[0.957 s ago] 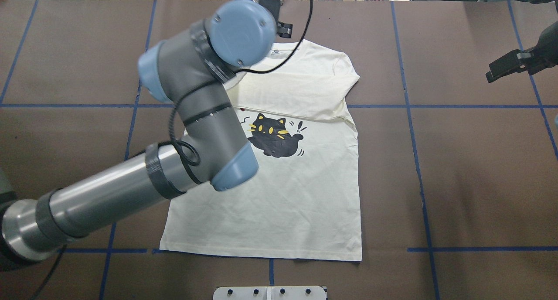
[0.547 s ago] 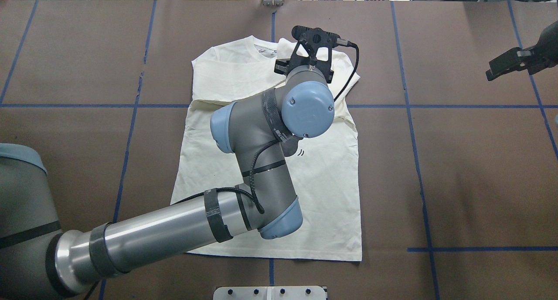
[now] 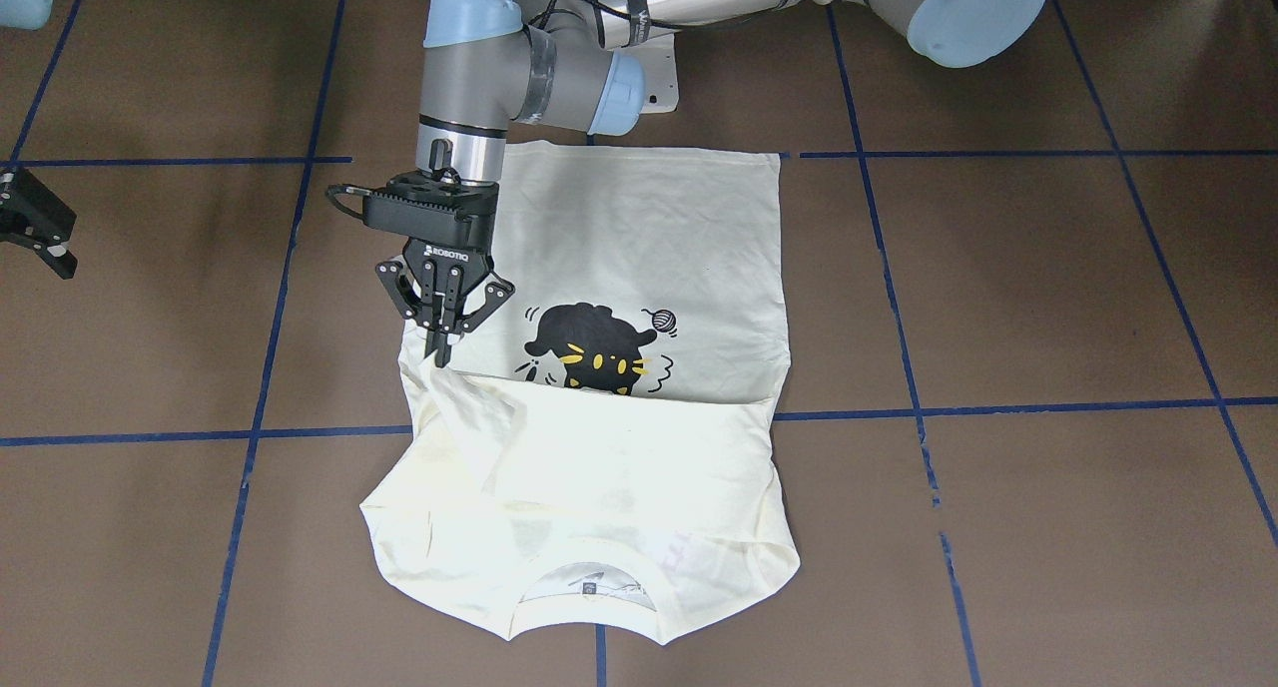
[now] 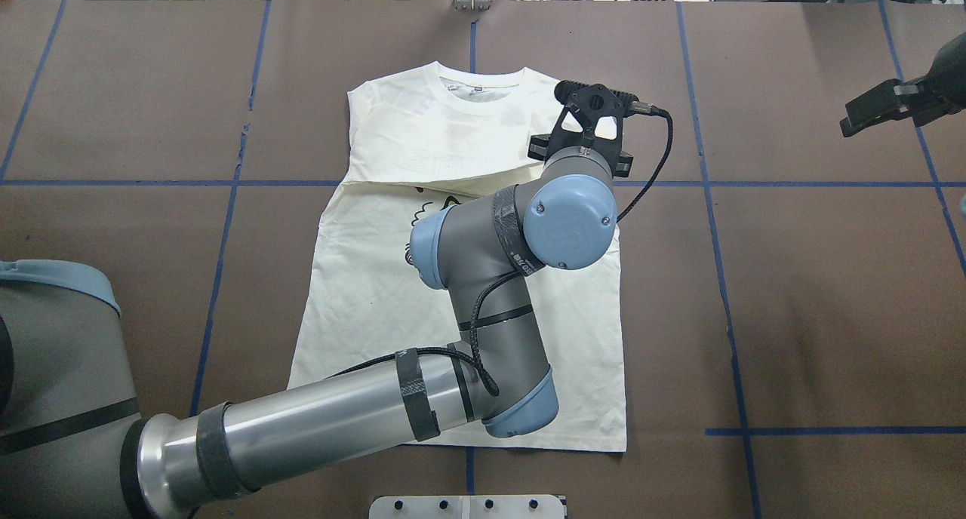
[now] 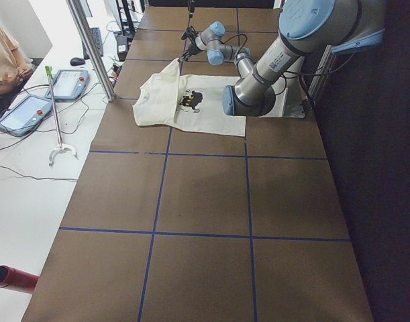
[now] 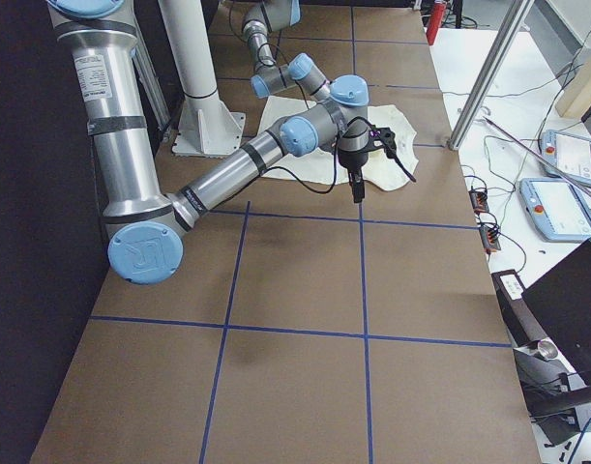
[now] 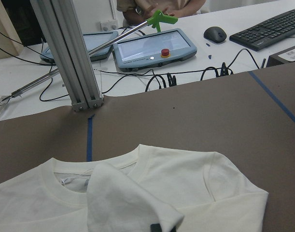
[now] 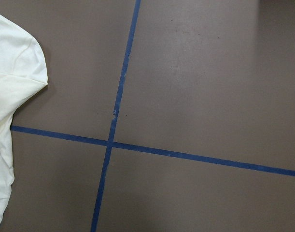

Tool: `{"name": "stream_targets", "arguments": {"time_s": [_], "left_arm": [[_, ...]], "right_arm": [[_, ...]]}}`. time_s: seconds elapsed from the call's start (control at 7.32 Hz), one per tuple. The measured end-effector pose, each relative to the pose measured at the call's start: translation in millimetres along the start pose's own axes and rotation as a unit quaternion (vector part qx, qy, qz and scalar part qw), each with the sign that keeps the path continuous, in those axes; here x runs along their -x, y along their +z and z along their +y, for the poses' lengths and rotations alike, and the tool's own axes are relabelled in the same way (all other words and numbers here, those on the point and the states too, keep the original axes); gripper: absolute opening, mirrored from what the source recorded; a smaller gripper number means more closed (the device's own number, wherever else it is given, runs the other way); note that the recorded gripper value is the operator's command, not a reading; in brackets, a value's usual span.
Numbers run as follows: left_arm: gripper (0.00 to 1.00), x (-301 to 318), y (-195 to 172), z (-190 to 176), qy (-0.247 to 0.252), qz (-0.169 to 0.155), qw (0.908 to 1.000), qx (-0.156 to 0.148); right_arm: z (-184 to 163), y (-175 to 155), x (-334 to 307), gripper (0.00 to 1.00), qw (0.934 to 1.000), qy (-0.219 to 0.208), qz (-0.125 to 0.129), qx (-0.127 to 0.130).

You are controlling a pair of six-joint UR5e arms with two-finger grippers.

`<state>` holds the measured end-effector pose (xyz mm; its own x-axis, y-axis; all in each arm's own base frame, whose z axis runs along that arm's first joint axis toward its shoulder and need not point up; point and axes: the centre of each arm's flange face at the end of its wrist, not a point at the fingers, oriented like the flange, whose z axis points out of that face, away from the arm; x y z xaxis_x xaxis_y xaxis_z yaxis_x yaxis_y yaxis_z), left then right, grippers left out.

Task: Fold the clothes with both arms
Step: 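Fold the held sleeve with the left gripper across the chest, then release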

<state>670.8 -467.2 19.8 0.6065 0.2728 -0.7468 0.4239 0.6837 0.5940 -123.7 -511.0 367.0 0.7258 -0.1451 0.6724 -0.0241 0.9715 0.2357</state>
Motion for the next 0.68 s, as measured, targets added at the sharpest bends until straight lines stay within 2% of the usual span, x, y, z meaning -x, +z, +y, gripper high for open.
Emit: {"name": "stream_targets", "arguments": {"time_s": [0.14,0.27,0.55,0.68], "left_arm": [[1.0,-1,-1,0,-0.019,0.027,0.9993,0.016],[1.0,10,0,-15,-0.027,0.048,0.9978,0.036],[1.0,109,16,-81,0.01,0.074,0.9917,0.105],[1.0,180,21,-111,0.051,0.063,0.989,0.123]], "right_arm": [[-1,0,1,1.0,1.0,-0.001,-0.001,-0.001],[-5,-1,6,1.0,1.0,-0.003,-0.003,-0.004],[-28,-9,37,1.0,0.9994,-0.025,-0.015,-0.018],[-40,-7,66,1.0,0.9986,-0.041,-0.025,-0.022]]}}
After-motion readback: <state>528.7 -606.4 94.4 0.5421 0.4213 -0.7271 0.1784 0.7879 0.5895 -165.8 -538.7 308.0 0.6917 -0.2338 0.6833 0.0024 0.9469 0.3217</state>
